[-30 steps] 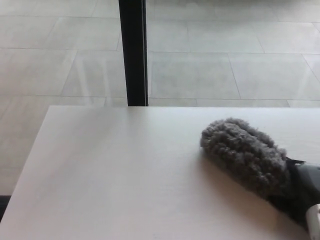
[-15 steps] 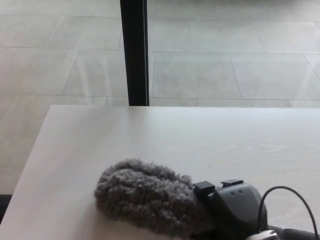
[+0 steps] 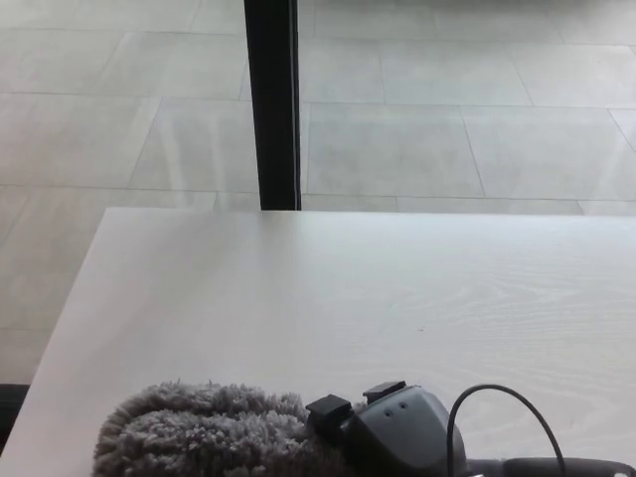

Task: The robot uses its right hand to pick up the duster kept in the middle of the desk and use it to wipe the desk by swiping its surface twice

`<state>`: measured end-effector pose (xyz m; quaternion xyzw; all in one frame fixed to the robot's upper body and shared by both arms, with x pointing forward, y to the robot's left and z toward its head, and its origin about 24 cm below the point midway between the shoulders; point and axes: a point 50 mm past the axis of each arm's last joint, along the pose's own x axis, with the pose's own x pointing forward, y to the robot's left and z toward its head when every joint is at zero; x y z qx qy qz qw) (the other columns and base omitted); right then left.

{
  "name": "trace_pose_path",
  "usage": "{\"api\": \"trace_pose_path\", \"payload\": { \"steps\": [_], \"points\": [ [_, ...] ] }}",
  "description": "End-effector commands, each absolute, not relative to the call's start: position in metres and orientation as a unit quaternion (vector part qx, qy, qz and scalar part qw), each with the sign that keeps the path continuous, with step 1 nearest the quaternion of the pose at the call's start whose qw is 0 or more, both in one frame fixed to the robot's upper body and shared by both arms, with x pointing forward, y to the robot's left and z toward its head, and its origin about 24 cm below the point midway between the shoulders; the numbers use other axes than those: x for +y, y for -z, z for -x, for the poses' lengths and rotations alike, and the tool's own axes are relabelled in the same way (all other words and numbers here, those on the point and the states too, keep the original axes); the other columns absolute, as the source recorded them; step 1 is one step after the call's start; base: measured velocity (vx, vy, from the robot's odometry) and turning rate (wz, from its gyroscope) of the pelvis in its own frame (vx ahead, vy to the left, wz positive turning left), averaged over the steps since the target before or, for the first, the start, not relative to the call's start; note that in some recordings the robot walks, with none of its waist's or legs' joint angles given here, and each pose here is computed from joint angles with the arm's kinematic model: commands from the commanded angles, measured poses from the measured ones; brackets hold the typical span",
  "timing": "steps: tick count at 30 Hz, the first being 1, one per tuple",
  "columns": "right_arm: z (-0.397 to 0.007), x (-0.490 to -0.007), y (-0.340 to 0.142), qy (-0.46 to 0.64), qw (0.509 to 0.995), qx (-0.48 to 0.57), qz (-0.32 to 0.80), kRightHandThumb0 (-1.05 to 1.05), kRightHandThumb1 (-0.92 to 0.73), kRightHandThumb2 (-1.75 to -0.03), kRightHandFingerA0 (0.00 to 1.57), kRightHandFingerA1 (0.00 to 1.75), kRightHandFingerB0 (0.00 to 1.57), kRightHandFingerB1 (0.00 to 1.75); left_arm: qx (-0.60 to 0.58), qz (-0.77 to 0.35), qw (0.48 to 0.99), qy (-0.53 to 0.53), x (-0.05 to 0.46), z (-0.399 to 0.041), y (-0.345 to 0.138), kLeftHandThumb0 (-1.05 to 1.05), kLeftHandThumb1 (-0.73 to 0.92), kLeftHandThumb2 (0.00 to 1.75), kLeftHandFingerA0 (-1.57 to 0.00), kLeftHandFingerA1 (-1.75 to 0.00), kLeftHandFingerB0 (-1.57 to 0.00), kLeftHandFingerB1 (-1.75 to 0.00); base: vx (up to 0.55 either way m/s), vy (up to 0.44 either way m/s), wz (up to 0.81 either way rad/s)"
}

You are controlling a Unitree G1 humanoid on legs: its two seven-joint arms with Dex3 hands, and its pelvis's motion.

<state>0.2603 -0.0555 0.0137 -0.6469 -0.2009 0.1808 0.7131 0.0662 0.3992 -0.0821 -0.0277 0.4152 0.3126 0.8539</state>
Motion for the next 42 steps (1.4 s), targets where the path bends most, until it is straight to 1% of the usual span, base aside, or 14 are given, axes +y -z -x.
{"api": "trace_pose_path", "payload": {
  "steps": [1,9,12,14,17,19,22,23,24,31,32,36,39,42],
  "points": [
    [-0.282,-0.086,-0.008,-0.16,0.721,-0.113,0.665,-0.2,-0.64,-0.6,0.89,1.74,0.85,0.82,0.401,0.022,0.861,-0.311,0.407,-0.063,0.075,-0.5,0.72,0.61,-0.58,-0.57,-0.5,-0.46,0.0,0.0,0.0],
    [-0.325,-0.112,-0.045,-0.065,0.732,-0.094,0.672,-0.28,-0.64,-0.67,0.9,1.75,0.74,0.76,0.414,0.02,0.854,-0.315,0.405,-0.063,0.078,-0.5,0.72,0.62,-0.61,-0.55,-0.52,-0.44,0.0,0.0,0.0],
    [-0.333,-0.127,-0.046,-0.037,0.734,-0.069,0.675,-0.3,-0.63,-0.69,0.88,1.75,0.73,1.01,0.408,0.028,0.855,-0.318,0.403,-0.063,0.079,-0.5,0.74,0.62,-0.64,-0.57,-0.54,-0.45,0.0,0.0,0.0],
    [-0.338,-0.145,-0.041,-0.025,0.745,-0.032,0.666,-0.29,-0.65,-0.62,0.87,1.75,0.85,0.73,0.407,0.033,0.855,-0.32,0.403,-0.061,0.08,-0.52,0.72,0.62,-0.63,-0.57,-0.52,-0.45,0.0,0.0,0.0],
    [-0.338,-0.162,-0.033,-0.018,0.735,-0.013,0.677,-0.29,-0.62,-0.62,0.9,1.69,0.81,0.67,0.41,0.022,0.856,-0.314,0.402,-0.061,0.08,-0.52,0.72,0.62,-0.67,-0.57,-0.54,-0.46,0.0,0.0,0.0],
    [-0.335,-0.176,-0.024,-0.01,0.723,0.009,0.691,-0.29,-0.62,-0.6,0.89,1.74,0.8,0.95,0.411,0.03,0.854,-0.317,0.402,-0.062,0.081,-0.52,0.71,0.61,-0.65,-0.56,-0.55,-0.45,0.0,0.0,0.0],
    [-0.331,-0.195,-0.014,-0.003,0.703,0.032,0.71,-0.28,-0.64,-0.62,0.89,1.74,0.79,0.99,0.413,0.031,0.853,-0.319,0.401,-0.062,0.081,-0.51,0.72,0.62,-0.65,-0.55,-0.54,-0.44,0.0,0.0,0.0],
    [-0.325,-0.216,-0.008,0.009,0.687,0.062,0.724,-0.29,-0.64,-0.62,0.87,1.75,0.74,1.2,0.405,0.049,0.852,-0.329,0.401,-0.061,0.082,-0.5,0.69,0.61,-0.64,-0.58,-0.56,-0.46,0.0,0.0,0.0],
    [-0.323,-0.225,-0.006,0.013,0.683,0.077,0.726,-0.38,-0.46,-0.9,1.15,1.35,0.79,1.05,0.403,0.054,0.853,-0.328,0.401,-0.06,0.081,-0.5,0.7,0.61,-0.62,-0.59,-0.55,-0.46,0.0,0.0,0.0],
    [-0.303,-0.297,-0.004,0.079,0.658,0.176,0.728,-0.38,-0.48,-0.92,1.16,1.34,0.77,0.98,0.404,0.053,0.855,-0.321,0.4,-0.051,0.082,-0.54,0.69,0.61,-0.59,-0.6,-0.54,-0.47,0.0,0.0,0.0],
    [-0.298,-0.314,-0.007,0.091,0.645,0.203,0.731,-0.35,-0.7,-0.6,0.89,1.66,0.77,0.94,0.406,0.056,0.852,-0.326,0.4,-0.05,0.083,-0.51,0.69,0.61,-0.6,-0.59,-0.53,-0.46,0.0,0.0,0.0],
    [-0.292,-0.331,-0.011,0.113,0.639,0.203,0.734,-0.38,-0.65,-0.64,0.9,1.7,0.75,1.1,0.403,0.062,0.854,-0.324,0.401,-0.047,0.082,-0.52,0.69,0.61,-0.58,-0.62,-0.52,-0.48,0.0,0.0,0.0],
    [-0.281,-0.359,-0.019,0.144,0.633,0.249,0.718,-0.43,-0.65,-0.59,0.84,1.57,0.64,0.69,0.407,0.044,0.851,-0.328,0.402,-0.045,0.081,-0.52,0.68,0.6,-0.59,-0.56,-0.55,-0.46,0.0,0.0,0.0],
    [-0.275,-0.369,-0.02,0.168,0.635,0.287,0.697,-0.39,-0.64,-0.63,0.75,1.5,0.67,0.67,0.405,0.038,0.856,-0.318,0.403,-0.046,0.08,-0.52,0.69,0.61,-0.58,-0.56,-0.49,-0.45,0.0,0.0,0.0]
  ]
}}
